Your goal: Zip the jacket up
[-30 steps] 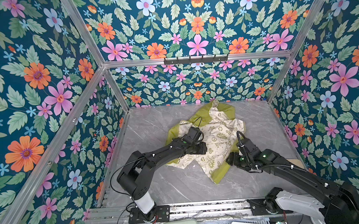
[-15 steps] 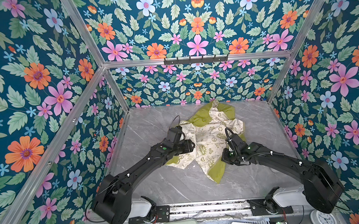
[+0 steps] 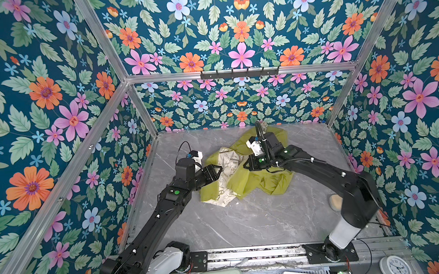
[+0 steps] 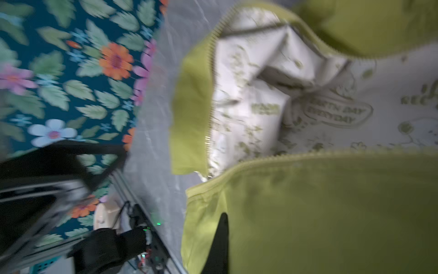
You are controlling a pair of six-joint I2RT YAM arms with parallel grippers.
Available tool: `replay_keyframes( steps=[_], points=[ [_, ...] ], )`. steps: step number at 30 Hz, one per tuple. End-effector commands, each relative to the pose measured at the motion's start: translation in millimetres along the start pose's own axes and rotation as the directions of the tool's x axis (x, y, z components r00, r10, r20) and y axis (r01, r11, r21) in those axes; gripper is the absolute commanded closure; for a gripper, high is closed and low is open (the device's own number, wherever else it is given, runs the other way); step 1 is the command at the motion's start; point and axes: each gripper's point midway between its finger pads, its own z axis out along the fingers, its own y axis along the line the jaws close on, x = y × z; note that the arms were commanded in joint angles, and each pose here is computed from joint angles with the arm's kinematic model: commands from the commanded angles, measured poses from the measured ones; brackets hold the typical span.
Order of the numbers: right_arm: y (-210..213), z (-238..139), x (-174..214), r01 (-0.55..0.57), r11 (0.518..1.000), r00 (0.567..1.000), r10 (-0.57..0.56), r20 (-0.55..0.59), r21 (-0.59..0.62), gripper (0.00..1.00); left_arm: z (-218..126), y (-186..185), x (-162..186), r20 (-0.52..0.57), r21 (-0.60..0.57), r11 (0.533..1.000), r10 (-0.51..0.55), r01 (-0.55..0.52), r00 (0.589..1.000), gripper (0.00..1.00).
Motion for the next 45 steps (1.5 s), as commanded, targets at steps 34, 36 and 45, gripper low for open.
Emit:
replay_keyframes(
  steps=[34, 36, 45],
  points=[
    [8.7, 1.9, 84.0, -0.254, 0.947, 0.957, 0.275, 0.090, -0.198, 1.00, 99.5, -30.5, 84.1, -0.239, 0.157, 0.984, -0.048, 0.088, 0.970, 0.44],
    [18.0, -4.0, 78.6, -0.238, 0.943, 0.959, 0.266, 0.096, -0.231, 1.00, 99.4, -36.3, 82.9, -0.238, 0.186, 0.977, -0.058, 0.104, 0.970, 0.45],
    [34.6, -11.5, 67.8, -0.187, 0.940, 0.967, 0.227, 0.114, -0.285, 1.00, 90.8, -31.6, 83.9, -0.221, 0.173, 0.977, -0.084, 0.124, 0.972, 0.41]
  ],
)
